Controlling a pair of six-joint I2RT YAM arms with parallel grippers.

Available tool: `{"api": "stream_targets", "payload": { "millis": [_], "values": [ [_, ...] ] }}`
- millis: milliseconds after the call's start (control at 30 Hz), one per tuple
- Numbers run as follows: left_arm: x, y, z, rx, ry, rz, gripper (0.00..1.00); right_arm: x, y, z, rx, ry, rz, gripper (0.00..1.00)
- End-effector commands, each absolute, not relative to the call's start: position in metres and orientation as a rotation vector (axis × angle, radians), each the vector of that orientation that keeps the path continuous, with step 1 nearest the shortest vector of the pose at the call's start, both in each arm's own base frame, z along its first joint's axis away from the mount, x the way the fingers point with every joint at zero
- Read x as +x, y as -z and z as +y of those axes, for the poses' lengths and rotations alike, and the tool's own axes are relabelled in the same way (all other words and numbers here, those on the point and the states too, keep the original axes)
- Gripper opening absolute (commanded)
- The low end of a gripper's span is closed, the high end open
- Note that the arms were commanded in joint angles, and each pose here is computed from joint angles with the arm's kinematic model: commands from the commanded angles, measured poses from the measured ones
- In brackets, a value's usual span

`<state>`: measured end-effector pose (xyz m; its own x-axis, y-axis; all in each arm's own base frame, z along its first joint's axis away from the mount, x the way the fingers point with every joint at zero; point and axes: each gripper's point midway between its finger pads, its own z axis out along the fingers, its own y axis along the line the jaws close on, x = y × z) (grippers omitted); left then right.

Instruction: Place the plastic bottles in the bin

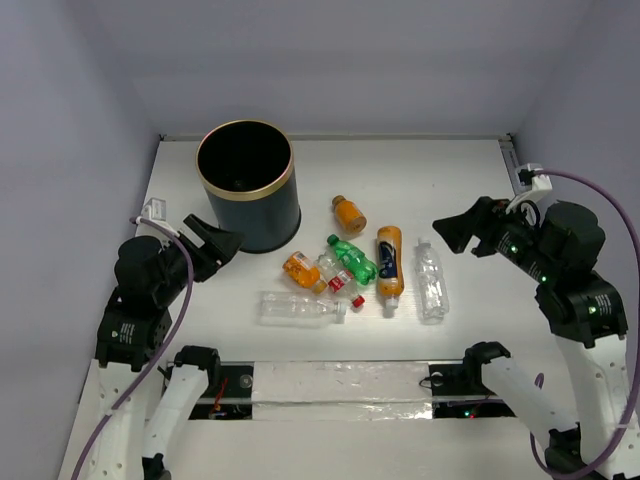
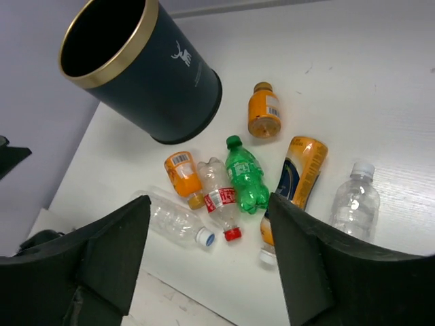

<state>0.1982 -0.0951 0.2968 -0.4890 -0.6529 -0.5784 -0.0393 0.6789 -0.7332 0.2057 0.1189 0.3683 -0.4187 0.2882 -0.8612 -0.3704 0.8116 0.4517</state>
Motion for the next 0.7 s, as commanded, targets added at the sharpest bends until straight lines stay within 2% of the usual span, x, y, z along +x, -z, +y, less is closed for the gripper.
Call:
{"api": "stream_targets", "payload": {
  "millis": [0,33,133,233,267,300,333,400,433,500,667],
  "values": [
    [0.194,-0.306,-0.101,-0.503,0.872,1.945,0.69,0.207,-0.38,0.113,-0.046,-0.689,1.835,0.74],
    [0.192,-0.304,-0.103,-0.497,0.885,1.956,0.69,0.207,-0.38,0.113,-0.046,-0.689,1.834,0.58],
    [0.189,-0.304,-0.109,-0.48,0.931,1.958,0.66,0.207,-0.382,0.114,-0.046,-0.694,1.833,0.26],
    [0.189,-0.307,-0.111,-0.478,0.953,1.939,0.58,0.207,-0.381,0.114,-0.048,-0.693,1.84,0.08],
    [0.188,-0.306,-0.111,-0.477,0.949,1.942,0.54,0.208,-0.379,0.114,-0.048,-0.692,1.845,0.06],
    [0.19,-0.303,-0.111,-0.48,0.944,1.953,0.45,0.207,-0.379,0.115,-0.049,-0.695,1.848,0.02],
    [0.191,-0.3,-0.11,-0.473,0.928,1.963,0.32,0.207,-0.377,0.116,-0.056,-0.704,1.855,0.0],
    [0.2,-0.29,-0.109,-0.471,0.895,1.997,0.19,0.208,-0.369,0.12,-0.069,-0.723,1.879,0.0],
    [0.203,-0.281,-0.108,-0.478,0.876,2.02,0.07,0.21,-0.365,0.125,-0.079,-0.747,1.895,0.0],
    [0.212,-0.275,-0.11,-0.476,0.884,2.025,0.0,0.214,-0.351,0.13,-0.086,-0.769,1.934,0.0],
    [0.22,-0.254,-0.127,-0.448,0.859,2.081,0.0,0.228,-0.318,0.135,-0.058,-0.787,2.001,0.0]
  ]
}}
